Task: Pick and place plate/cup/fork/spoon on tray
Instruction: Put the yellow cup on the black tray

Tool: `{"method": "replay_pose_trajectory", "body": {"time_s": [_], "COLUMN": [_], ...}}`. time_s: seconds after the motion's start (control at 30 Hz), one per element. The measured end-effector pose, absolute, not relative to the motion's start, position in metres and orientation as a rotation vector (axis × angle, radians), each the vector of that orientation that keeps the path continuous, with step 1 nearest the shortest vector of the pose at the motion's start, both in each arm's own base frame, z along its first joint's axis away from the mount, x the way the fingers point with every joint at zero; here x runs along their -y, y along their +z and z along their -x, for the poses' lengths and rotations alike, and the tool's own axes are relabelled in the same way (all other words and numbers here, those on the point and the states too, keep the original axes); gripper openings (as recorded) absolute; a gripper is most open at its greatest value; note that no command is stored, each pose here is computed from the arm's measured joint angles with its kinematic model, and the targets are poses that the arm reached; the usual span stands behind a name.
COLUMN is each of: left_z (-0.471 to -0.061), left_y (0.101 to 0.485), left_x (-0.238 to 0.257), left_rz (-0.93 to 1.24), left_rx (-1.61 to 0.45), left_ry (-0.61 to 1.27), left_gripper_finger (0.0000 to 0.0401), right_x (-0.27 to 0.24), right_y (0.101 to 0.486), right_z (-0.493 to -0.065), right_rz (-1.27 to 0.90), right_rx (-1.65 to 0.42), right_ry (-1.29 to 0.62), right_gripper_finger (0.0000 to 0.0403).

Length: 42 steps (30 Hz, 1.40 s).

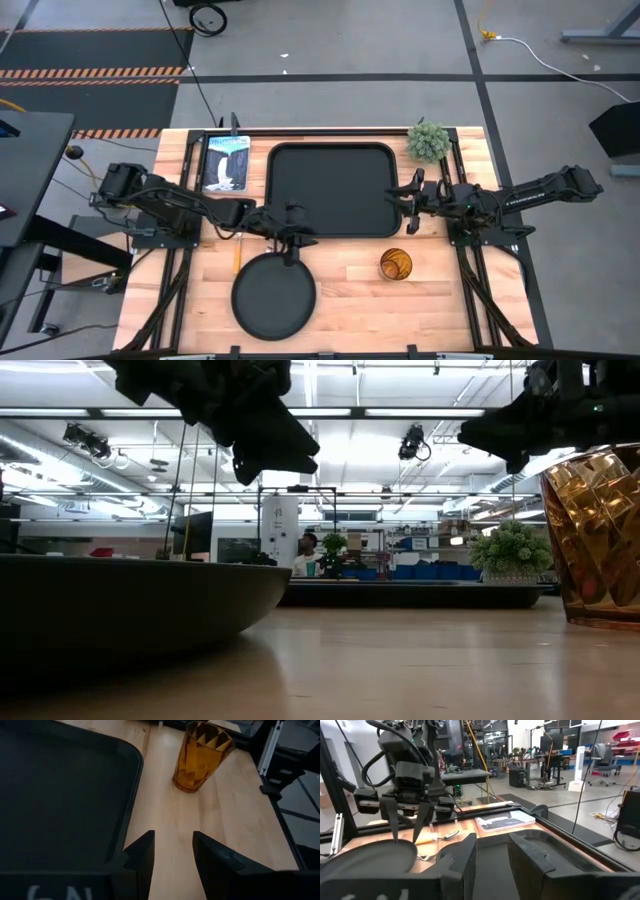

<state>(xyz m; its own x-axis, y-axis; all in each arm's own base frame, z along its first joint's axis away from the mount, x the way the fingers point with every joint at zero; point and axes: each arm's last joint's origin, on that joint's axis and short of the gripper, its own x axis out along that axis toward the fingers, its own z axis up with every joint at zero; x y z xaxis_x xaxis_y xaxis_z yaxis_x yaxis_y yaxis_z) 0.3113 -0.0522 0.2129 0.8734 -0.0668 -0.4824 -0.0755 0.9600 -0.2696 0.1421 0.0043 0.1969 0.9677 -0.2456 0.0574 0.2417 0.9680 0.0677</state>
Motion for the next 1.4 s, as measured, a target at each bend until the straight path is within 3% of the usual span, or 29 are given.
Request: {"method": "replay_pose_trajectory", "body": {"time_s": [0.53, 1.4], "left_z": [-0.323, -0.328], "left_y": [0.220, 0.221], "left_x": [0.056, 0.069], "left_rz": [0.381, 0.408], "left_rx": [-0.543, -0.455], "left_ry": [0.157, 0.162], "left_gripper_finger": [0.0142, 0.0141], "right_x": [0.002, 0.002], "right_y": [0.199, 0.200], "right_z": [-0.125, -0.121], "right_rz": [-0.025, -0.014], "right_rx": [0.050, 0.053], "right_ry": [-0.289, -0.286], "right_gripper_finger": [0.0116, 0.0116]}}
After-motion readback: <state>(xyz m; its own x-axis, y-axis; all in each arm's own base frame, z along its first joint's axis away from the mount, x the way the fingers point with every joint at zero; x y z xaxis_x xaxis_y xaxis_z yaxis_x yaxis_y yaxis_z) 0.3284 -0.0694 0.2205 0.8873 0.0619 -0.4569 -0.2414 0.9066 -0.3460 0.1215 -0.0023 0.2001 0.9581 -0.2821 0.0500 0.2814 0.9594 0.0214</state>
